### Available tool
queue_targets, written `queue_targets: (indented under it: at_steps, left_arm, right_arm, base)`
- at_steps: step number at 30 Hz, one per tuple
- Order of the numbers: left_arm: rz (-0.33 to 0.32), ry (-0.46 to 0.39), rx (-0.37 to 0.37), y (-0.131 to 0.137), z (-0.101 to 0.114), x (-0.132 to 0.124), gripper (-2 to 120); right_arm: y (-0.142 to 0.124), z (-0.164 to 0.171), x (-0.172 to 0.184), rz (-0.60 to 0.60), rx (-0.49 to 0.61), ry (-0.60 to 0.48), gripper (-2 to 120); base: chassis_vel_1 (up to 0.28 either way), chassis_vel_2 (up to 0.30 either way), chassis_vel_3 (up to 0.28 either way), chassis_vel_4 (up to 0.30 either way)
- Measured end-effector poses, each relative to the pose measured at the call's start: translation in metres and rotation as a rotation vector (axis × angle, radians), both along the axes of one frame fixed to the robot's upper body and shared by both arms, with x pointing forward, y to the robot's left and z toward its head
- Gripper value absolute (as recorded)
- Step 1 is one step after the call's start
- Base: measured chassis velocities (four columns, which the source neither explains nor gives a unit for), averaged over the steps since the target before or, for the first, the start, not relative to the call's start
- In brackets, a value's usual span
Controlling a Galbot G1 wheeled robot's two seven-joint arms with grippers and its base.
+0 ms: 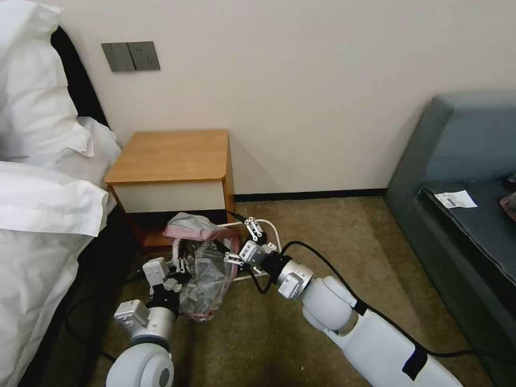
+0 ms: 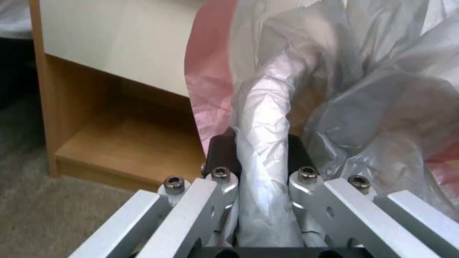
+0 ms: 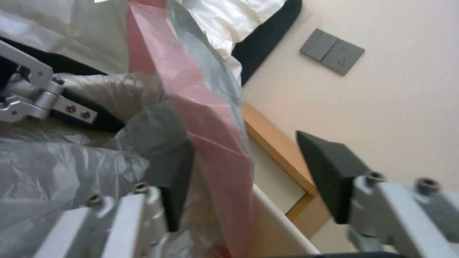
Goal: Pick up the garbage bag from the table and place it over the trash can.
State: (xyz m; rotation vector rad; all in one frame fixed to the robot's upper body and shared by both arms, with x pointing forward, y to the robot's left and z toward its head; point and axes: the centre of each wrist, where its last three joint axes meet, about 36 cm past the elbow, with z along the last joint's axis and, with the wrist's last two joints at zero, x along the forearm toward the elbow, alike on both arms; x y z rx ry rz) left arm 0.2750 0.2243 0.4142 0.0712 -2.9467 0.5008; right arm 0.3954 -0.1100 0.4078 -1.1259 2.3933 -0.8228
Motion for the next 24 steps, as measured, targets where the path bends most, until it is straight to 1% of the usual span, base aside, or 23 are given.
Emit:
queue_targets:
  at_steps: [2, 3, 4, 5, 6, 7, 8, 11, 13, 15, 24]
  left_arm:
    - [0.0, 0.001, -0.002, -0.0002, -0.0004, 0.0, 9]
    - [0.0, 0.001, -0.002, -0.0002, -0.0005, 0.0, 9]
    - [0.0, 0.001, -0.002, -0.0002, -0.0005, 0.0, 9]
    - [0.0, 0.002, -0.003, -0.0003, -0.0009, 0.0, 9]
    - [0.0, 0.003, -0.004, -0.0004, -0.0011, 0.0002, 9]
    - [0.0, 0.004, -0.005, -0.0006, -0.0014, 0.0004, 9]
    - [0.0, 0.004, -0.005, -0.0006, -0.0014, 0.0004, 9]
    - [0.0, 0.005, -0.006, -0.0007, -0.0019, 0.0005, 9]
    - [0.0, 0.006, -0.006, -0.0007, -0.002, 0.0005, 9]
    - [0.001, 0.008, -0.006, -0.0007, -0.0026, 0.0003, 9]
    - [-0.001, 0.013, -0.001, -0.0007, -0.0038, -0.0008, 9]
  right_arm:
    - [0.001, -0.001, -0.0017, -0.003, -0.014, -0.02, 47]
    - [0.0013, -0.0013, -0.0022, -0.003, -0.018, -0.025, 44]
    - [0.0013, -0.0013, -0.0022, -0.003, -0.018, -0.025, 44]
    - [0.0023, -0.002, -0.0041, -0.002, -0.028, -0.045, 36]
    - [0.0028, -0.0025, -0.005, 0.0, -0.032, -0.052, 31]
    - [0.0031, -0.0027, -0.0058, 0.001, -0.034, -0.056, 28]
    - [0.0031, -0.0027, -0.0058, 0.001, -0.034, -0.056, 28]
    - [0.0033, -0.0026, -0.0074, 0.0, -0.031, -0.058, 13]
    - [0.0032, -0.0026, -0.0074, -0.001, -0.03, -0.058, 11]
    - [0.0034, -0.0019, -0.0072, -0.003, -0.027, -0.06, 0]
    - [0.0058, 0.0007, -0.0054, -0.009, -0.009, -0.062, 0]
  base:
    - [0.0, 0.0, 0.0, 0.0]
    - [0.0, 0.0, 0.0, 0.0]
    - [0.0, 0.0, 0.0, 0.0]
    - [0.0, 0.0, 0.0, 0.0]
    - [0.0, 0.0, 0.0, 0.0]
    - [0.0, 0.0, 0.0, 0.0]
    - [0.0, 0.0, 0.0, 0.0]
    - [0.0, 0.0, 0.0, 0.0]
    - [0.0, 0.0, 0.0, 0.0]
    - [0.0, 0.0, 0.0, 0.0]
    - [0.0, 0.0, 0.0, 0.0]
